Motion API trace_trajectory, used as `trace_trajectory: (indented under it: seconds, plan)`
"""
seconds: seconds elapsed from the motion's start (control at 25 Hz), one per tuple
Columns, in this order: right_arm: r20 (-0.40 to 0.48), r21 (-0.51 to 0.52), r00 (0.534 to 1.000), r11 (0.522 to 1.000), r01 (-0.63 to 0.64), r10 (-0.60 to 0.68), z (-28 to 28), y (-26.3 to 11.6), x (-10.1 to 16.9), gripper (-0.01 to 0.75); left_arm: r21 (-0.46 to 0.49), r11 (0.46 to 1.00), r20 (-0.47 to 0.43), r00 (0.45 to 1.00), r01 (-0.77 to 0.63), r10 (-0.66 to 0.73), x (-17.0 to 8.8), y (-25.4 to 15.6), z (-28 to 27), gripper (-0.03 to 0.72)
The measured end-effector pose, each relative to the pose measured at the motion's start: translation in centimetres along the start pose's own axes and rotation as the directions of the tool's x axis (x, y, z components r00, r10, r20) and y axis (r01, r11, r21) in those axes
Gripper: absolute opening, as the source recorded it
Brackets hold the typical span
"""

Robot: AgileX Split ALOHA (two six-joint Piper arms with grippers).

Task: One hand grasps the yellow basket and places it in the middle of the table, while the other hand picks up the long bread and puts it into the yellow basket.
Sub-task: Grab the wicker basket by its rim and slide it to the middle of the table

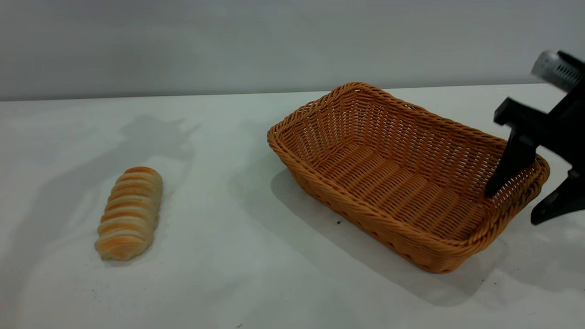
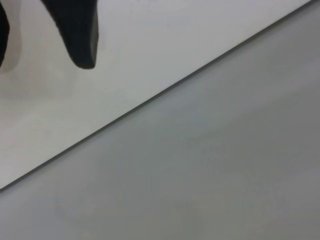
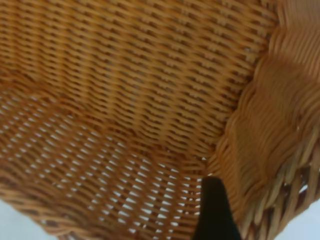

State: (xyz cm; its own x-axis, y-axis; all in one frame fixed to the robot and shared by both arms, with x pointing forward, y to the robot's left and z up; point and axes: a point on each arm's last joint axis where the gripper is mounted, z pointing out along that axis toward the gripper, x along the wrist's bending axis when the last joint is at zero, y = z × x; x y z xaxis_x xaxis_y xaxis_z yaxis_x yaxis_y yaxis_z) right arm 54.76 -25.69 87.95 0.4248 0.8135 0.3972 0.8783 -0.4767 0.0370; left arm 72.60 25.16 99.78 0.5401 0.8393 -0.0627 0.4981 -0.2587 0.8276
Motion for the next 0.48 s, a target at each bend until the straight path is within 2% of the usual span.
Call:
trace_trajectory:
  seconds: [0.48]
  plan:
    - [-0.01,0.017,1.0,1.0,-0.007,0.007,3.2,0.2,-1.0,0.513,-0.001,1.0,0.0,1.0,0.0,0.0,0.0,0.0,0.0,0.405]
